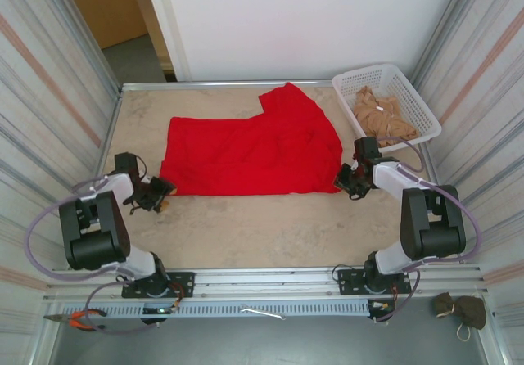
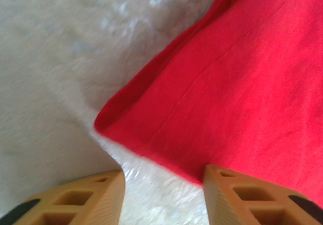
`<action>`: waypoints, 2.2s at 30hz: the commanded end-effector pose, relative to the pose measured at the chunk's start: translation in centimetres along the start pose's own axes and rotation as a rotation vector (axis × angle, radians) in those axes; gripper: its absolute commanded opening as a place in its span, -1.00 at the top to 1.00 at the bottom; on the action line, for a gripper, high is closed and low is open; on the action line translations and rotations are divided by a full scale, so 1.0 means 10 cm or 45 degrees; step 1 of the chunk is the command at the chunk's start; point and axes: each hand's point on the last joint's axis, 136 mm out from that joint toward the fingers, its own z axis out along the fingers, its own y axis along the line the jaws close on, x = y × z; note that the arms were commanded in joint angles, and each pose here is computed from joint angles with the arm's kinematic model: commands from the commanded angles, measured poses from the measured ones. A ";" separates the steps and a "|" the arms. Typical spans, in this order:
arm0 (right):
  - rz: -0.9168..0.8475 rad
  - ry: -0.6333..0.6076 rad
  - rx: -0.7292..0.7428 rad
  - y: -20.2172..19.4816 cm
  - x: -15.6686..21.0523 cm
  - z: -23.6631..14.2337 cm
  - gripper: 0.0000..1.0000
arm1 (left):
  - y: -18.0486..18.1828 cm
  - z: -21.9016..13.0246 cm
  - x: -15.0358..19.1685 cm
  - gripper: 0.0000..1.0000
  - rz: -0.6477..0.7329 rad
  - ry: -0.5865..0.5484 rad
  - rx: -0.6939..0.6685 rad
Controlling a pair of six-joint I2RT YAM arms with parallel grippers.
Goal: Fold the inside-out t-shirt
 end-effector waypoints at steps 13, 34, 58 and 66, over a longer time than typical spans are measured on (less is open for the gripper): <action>0.085 -0.025 0.007 -0.34 0.27 -0.48 1.00 | -0.18 -0.21 -0.41 1.00 0.050 -0.246 0.196; 0.352 -0.170 -0.058 -0.57 1.12 -1.19 -0.11 | 0.26 -0.70 0.45 -0.13 -0.244 -0.365 0.316; -0.377 -0.203 -0.159 1.87 -1.49 -0.72 -0.22 | -1.61 -0.32 -1.16 -0.52 0.721 -0.222 0.072; -0.563 -0.185 -0.089 2.21 -1.88 0.00 -0.27 | -1.61 0.06 -1.37 -0.53 0.774 -0.167 -0.028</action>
